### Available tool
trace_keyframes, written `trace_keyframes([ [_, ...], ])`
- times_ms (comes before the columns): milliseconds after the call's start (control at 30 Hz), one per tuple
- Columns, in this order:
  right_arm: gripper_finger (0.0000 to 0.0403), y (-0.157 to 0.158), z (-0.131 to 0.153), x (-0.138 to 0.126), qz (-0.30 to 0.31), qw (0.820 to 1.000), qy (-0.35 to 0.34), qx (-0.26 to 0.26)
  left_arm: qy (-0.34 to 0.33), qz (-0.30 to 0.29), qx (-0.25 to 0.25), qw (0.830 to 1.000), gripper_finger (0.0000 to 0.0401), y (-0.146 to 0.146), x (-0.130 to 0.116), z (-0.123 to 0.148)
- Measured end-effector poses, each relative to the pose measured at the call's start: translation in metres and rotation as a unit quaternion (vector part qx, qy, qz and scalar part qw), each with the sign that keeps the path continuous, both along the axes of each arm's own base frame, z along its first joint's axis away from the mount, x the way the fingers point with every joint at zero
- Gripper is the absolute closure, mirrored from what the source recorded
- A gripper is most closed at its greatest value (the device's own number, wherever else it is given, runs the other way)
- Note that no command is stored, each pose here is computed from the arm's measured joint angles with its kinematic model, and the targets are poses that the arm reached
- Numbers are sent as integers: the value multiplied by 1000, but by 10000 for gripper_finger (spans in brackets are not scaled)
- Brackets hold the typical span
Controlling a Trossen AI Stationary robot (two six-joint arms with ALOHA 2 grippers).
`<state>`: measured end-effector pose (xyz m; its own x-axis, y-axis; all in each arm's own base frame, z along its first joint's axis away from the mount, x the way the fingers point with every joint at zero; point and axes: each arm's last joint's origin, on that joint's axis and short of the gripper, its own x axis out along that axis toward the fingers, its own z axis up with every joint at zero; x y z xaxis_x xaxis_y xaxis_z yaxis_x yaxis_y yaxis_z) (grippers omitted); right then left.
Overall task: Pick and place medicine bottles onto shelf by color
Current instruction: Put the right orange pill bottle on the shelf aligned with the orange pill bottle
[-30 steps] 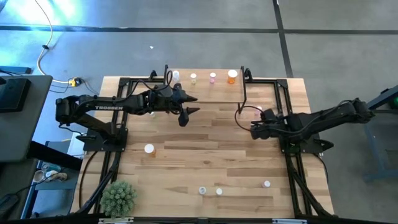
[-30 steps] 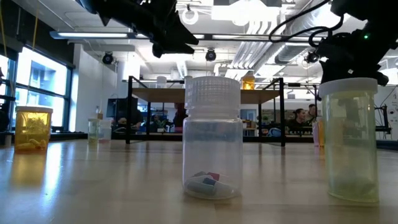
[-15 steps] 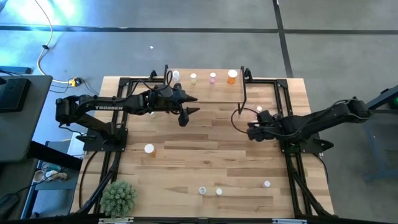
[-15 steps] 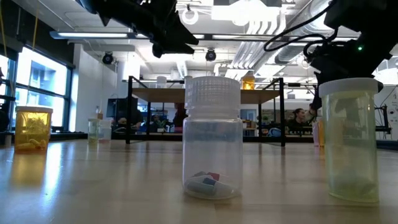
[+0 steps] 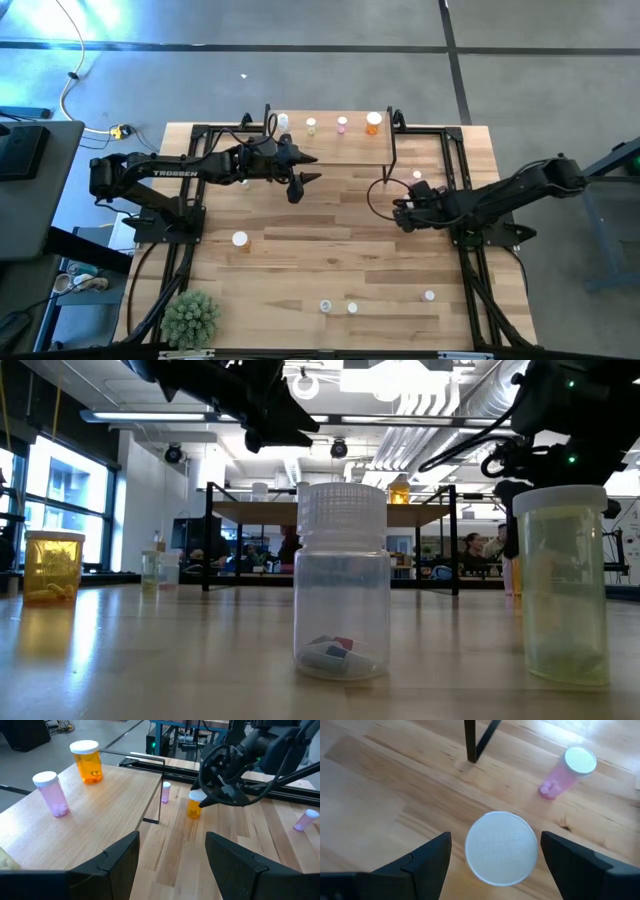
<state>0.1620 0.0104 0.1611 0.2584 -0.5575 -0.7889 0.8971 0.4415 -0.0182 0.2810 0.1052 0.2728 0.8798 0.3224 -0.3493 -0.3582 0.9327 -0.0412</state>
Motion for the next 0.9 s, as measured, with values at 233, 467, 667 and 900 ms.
trace_keyframes([
  [233, 120, 1, -2, 1, -6, 1000, 2, 13, 0, 0, 0, 1000, 183, 0, 0, 0],
  [467, 154, 1, -2, 1, -5, 1000, -1, 15, 1, 0, 0, 1000, 183, 0, 0, 0],
  [667, 158, 1, -3, 2, -5, 1000, -1, 23, 2, 0, -1, 1000, 183, 0, 0, 0],
  [900, 159, 3, -11, 5, -11, 999, 19, 34, 4, 0, -1, 1000, 183, 0, 0, -1],
])
